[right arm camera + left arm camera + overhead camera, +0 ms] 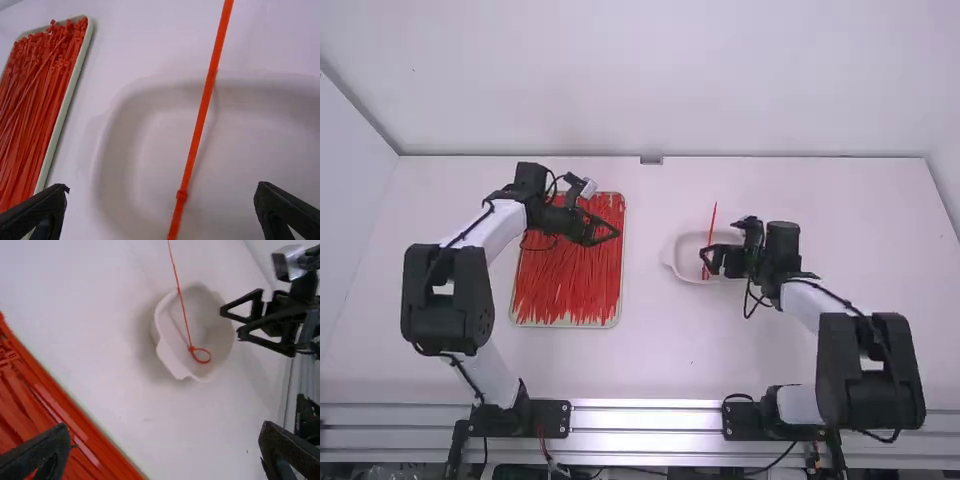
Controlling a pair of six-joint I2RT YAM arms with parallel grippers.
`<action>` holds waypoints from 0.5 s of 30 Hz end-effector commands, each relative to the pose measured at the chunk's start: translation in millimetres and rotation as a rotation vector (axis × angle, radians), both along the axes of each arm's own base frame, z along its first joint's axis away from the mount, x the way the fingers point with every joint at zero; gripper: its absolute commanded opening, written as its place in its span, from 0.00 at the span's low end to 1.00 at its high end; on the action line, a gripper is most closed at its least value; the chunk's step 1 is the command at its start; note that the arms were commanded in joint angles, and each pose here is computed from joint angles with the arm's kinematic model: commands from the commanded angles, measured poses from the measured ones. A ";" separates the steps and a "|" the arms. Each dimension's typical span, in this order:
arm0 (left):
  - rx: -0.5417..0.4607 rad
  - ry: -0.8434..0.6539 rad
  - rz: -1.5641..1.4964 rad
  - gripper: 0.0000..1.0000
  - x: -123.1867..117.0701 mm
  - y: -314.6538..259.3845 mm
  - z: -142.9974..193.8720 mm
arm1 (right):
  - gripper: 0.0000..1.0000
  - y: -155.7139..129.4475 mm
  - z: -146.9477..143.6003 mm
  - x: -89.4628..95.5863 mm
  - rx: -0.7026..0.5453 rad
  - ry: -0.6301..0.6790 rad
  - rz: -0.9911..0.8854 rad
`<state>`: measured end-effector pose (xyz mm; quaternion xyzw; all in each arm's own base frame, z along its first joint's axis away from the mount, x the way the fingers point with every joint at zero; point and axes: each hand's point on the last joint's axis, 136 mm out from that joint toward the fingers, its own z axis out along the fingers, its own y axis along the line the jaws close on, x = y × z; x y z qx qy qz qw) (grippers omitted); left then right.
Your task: Fasten the cable tie
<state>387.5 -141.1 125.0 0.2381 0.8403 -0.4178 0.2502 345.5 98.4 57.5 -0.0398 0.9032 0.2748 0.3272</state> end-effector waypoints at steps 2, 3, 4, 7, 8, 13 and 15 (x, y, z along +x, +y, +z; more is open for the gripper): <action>0.041 -0.042 0.030 0.99 -5.0 5.2 21.6 | 1.00 -7.0 23.3 -3.6 -0.026 -0.046 -0.033; 0.045 -0.046 0.032 0.99 -5.5 5.6 23.3 | 1.00 -6.8 26.5 -4.4 -0.025 -0.051 -0.033; 0.057 -0.048 0.044 0.99 -6.1 7.5 26.3 | 1.00 -6.7 31.6 -6.8 -0.026 -0.058 -0.032; 0.129 -0.034 0.126 0.99 -4.2 18.6 31.0 | 1.00 -12.0 42.4 -11.9 -0.049 -0.072 -0.056; 0.160 -0.030 0.164 0.99 -3.1 24.3 32.7 | 1.00 -13.6 46.3 -14.1 -0.056 -0.077 -0.064; 0.253 -0.030 0.269 0.99 -9.2 42.0 46.7 | 1.00 -13.3 62.2 -23.2 -0.083 -0.110 -0.069; 0.279 -0.025 0.314 0.99 -12.6 48.5 51.7 | 1.00 -13.7 67.2 -26.4 -0.103 -0.122 -0.079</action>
